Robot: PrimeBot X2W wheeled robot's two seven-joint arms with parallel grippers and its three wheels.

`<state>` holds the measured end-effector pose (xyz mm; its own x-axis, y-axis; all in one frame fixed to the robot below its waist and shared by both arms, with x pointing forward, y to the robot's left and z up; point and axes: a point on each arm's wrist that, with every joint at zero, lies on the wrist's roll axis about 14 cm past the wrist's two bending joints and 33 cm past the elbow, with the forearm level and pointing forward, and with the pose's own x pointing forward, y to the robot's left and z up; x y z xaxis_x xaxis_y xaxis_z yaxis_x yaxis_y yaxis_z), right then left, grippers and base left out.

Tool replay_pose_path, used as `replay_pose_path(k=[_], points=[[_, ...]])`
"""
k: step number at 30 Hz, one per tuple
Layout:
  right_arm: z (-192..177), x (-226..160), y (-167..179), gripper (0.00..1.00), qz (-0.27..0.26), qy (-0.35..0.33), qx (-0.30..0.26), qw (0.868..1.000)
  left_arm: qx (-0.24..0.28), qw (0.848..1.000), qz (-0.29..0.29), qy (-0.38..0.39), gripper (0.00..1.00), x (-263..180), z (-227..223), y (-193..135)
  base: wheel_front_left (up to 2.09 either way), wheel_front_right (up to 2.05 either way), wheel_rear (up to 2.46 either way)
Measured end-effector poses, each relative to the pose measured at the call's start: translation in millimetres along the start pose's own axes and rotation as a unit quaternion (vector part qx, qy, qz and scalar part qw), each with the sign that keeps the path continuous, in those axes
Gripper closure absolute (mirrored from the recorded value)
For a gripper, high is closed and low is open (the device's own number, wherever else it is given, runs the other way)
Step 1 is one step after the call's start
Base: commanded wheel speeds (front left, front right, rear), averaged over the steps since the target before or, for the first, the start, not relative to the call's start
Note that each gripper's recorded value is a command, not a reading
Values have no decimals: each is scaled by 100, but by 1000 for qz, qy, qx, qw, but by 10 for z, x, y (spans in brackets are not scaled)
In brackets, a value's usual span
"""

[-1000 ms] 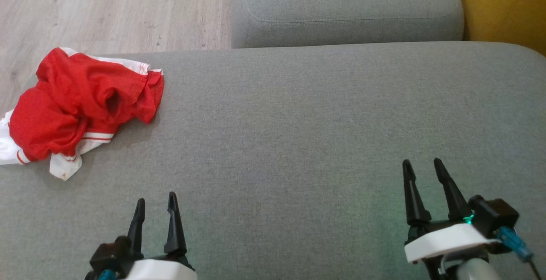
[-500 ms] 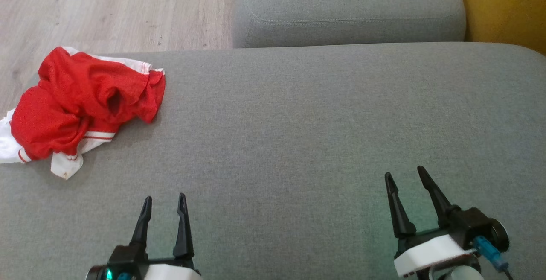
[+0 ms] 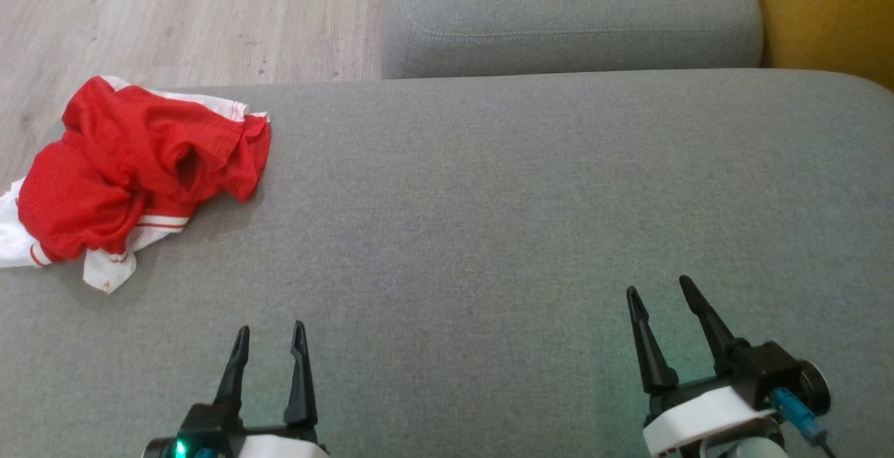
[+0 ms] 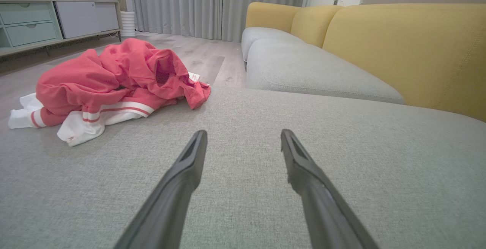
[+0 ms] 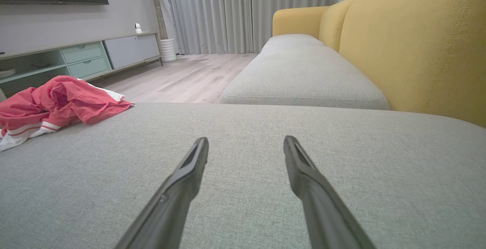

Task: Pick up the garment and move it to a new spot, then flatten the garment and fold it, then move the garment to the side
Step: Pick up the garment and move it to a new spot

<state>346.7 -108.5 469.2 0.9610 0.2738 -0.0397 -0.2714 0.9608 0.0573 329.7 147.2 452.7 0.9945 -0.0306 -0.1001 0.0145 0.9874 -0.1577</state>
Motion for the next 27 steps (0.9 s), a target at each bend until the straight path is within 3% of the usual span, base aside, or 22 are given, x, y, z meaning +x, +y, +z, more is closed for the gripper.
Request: replay_pose_path(k=[15,27], points=[[45,190,231,0,43,-5,-2,999,-5,999,47,-3,0,-166,-6,269,0,0,0],[45,473,1030,0,172,-2,-8,985,-15,984,177,-31,0,-705,89,950,0,0,0]])
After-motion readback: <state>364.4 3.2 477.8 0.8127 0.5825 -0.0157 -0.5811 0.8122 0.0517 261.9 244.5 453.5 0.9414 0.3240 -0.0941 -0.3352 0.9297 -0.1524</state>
